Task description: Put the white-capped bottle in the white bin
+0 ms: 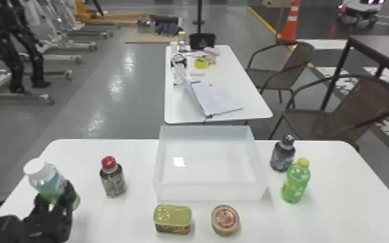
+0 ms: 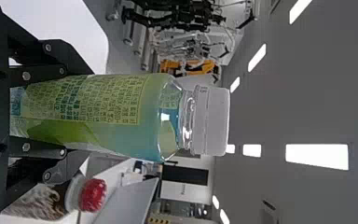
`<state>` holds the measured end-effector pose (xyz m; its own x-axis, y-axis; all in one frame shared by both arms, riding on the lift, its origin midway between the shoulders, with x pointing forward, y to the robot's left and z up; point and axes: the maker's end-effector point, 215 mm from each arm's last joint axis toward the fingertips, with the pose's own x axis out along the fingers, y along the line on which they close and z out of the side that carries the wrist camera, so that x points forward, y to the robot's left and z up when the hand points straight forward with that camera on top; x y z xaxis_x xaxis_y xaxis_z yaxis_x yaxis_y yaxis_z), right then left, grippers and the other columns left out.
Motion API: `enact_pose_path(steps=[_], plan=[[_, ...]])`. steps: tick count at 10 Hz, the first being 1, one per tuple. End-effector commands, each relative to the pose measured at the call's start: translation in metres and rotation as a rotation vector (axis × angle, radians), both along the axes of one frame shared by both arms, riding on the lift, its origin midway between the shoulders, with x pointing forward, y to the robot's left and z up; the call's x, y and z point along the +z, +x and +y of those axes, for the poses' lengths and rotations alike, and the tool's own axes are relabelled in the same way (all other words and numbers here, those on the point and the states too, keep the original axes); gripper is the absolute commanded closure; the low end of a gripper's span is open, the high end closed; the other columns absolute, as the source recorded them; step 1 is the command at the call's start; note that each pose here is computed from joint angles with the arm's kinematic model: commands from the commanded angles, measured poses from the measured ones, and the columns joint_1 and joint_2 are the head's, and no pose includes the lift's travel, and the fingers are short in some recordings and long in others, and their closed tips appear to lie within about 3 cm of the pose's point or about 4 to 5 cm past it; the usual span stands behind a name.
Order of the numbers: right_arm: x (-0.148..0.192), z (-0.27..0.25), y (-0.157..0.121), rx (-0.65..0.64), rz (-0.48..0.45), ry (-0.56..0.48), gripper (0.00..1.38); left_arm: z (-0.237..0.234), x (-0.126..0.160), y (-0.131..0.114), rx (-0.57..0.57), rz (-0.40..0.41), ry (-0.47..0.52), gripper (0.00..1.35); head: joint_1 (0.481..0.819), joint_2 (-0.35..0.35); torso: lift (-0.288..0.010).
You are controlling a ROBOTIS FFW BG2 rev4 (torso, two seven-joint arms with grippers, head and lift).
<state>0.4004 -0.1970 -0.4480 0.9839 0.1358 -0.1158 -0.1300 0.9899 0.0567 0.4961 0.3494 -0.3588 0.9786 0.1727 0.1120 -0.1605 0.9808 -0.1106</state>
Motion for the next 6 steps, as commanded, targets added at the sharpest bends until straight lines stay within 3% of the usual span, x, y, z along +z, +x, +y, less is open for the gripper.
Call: enact_pose_path(steps=[1,3,4,6], plan=[[-0.001,0.0,0.0,-0.001,0.003,0.0,0.09,-0.042,0.05,0.016,-0.082,-0.097,-0.031,0.98,0.549,0.0,-0.1],[-0.002,0.0,0.0,0.001,0.006,0.0,0.09,-0.112,0.071,0.046,-0.282,-0.114,-0.072,0.98,0.549,0.0,-0.1],[-0.002,0.003,0.002,0.005,0.006,0.003,0.09,-0.146,0.079,0.06,-0.4,-0.098,-0.041,0.98,0.549,0.0,-0.1],[-0.002,0.005,0.004,0.007,0.005,0.006,0.09,-0.21,0.089,0.081,-0.628,-0.058,0.12,0.98,0.549,0.0,-0.1]])
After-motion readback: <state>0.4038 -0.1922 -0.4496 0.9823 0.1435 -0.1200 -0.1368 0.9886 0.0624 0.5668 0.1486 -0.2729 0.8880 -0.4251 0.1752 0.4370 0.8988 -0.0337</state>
